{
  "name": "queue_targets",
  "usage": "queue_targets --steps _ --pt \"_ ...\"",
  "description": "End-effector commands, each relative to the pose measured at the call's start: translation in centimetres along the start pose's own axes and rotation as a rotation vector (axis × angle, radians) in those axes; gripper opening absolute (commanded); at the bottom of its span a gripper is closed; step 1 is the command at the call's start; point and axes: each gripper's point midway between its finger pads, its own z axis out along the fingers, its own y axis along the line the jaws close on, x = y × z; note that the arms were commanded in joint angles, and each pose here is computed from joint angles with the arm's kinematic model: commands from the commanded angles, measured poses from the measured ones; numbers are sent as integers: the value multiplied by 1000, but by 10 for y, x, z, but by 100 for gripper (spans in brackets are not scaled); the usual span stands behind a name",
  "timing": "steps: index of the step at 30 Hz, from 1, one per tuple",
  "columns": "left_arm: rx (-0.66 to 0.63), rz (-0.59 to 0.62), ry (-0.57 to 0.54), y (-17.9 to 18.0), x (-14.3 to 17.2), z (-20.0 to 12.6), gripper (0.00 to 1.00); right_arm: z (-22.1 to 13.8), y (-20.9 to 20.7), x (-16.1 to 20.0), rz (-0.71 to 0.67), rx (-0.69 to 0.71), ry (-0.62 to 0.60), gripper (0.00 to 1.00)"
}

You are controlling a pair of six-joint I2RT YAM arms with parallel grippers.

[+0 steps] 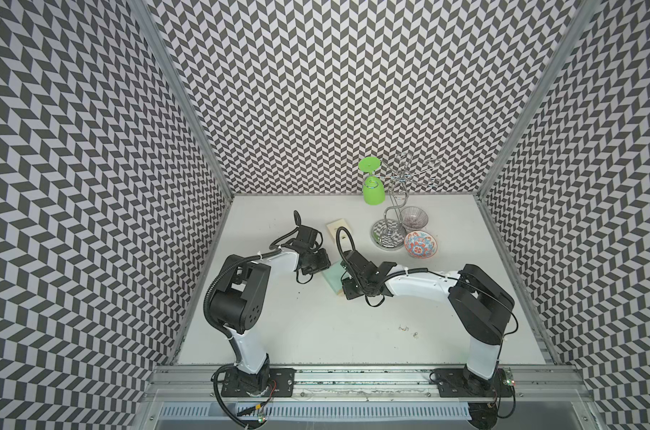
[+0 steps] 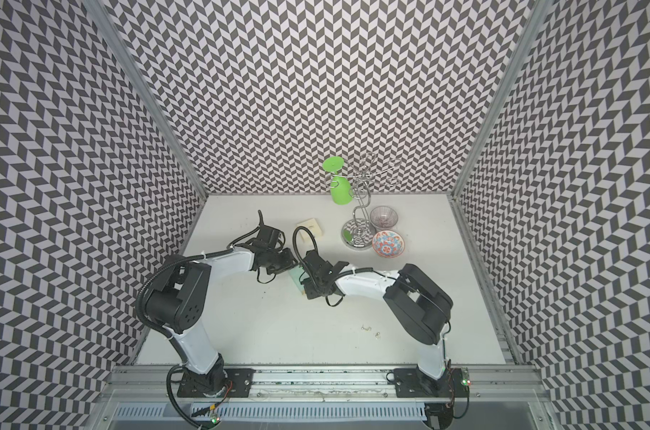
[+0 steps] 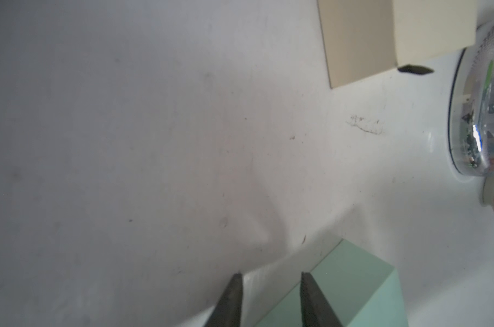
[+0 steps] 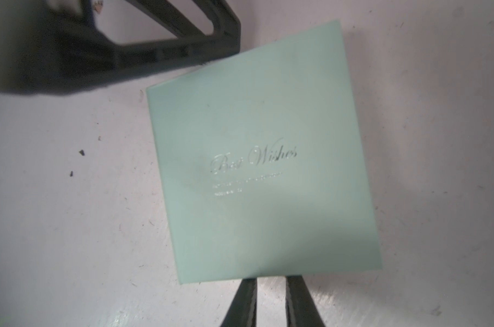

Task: Take out the earrings from the drawer-style jewelry box
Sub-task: Close the drawer of the jewelry box, then move the jewelry box to the center of the board.

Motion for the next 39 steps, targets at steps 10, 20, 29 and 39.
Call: queue_targets --steps 10,20,29,39 --pt "-111 -188 -207 22 -20 -81 57 4 0 -30 -76 -30 -41 21" --pt "-113 -259 -263 34 -7 -115 58 25 20 -67 -89 -60 -81 21" --pt "-36 -317 -263 27 -11 -120 58 34 23 -101 -84 -62 -122 21" --pt "68 -318 -295 -9 -87 -102 49 -60 7 -94 36 -89 -309 21"
